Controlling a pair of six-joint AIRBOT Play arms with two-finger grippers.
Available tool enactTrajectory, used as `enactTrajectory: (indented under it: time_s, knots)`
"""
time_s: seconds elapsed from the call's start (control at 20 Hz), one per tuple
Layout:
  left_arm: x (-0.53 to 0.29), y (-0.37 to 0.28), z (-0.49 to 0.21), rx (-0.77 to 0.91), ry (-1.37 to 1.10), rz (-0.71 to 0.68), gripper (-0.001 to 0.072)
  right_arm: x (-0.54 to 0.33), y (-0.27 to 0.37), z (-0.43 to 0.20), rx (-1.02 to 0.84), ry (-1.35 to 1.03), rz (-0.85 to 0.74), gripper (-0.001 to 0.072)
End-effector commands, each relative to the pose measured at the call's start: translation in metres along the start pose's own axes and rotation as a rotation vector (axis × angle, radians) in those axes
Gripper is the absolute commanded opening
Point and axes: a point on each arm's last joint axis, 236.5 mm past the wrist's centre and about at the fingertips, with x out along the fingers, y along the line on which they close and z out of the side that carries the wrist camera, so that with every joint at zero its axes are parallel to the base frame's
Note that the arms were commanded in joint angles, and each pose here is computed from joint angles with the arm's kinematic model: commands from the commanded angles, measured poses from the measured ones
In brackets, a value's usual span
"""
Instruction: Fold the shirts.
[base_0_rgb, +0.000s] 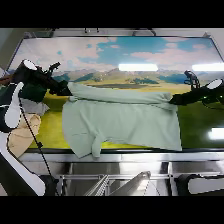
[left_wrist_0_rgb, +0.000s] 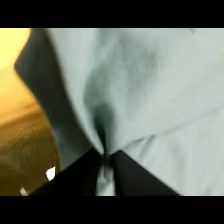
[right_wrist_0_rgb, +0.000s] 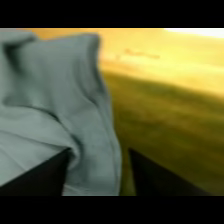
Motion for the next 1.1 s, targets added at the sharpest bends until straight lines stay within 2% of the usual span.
enactTrajectory:
  time_s: [0.0,0.15,0.25,0.3,0.35,0.4,0.6,0.8,1.05]
  knots:
    - [-0.009,-0.012,-0.012,0.018,0.058,-0.02,0.0256,-0.013,0.004,0.01,-0.017,-0.029,-0.006,0.0536]
    - [-0.037,-0.039,-0.018,0.075,0.105,-0.074,0.0253,-0.05,-0.002,0.029,-0.001,-0.084,-0.073,0.0536]
    - [-0.055,-0.055,-0.006,0.088,0.028,-0.113,0.0253,-0.071,0.0,0.02,0.039,-0.068,-0.069,0.0518]
    - [-0.062,-0.057,-0.008,0.069,0.02,-0.105,0.0253,-0.079,0.002,0.007,0.063,-0.026,-0.048,0.0463]
    - [-0.068,-0.051,-0.015,0.028,0.024,-0.095,0.0253,-0.084,0.003,-0.011,0.094,0.029,-0.014,0.0374]
    - [-0.076,-0.045,-0.029,-0.014,0.044,-0.091,0.0253,-0.086,0.006,-0.031,0.155,0.087,0.032,0.036]
    - [-0.089,-0.03,-0.101,-0.195,0.027,-0.123,0.0253,-0.083,0.031,-0.13,0.382,0.336,0.218,0.0362]
    - [-0.063,-0.014,-0.18,-0.366,0.023,-0.164,0.0275,-0.068,0.027,-0.189,0.554,0.399,0.22,0.0365]
    - [-0.041,-0.01,-0.241,-0.493,0.092,-0.208,0.0273,-0.039,0.037,-0.223,0.61,0.421,0.208,0.0365]
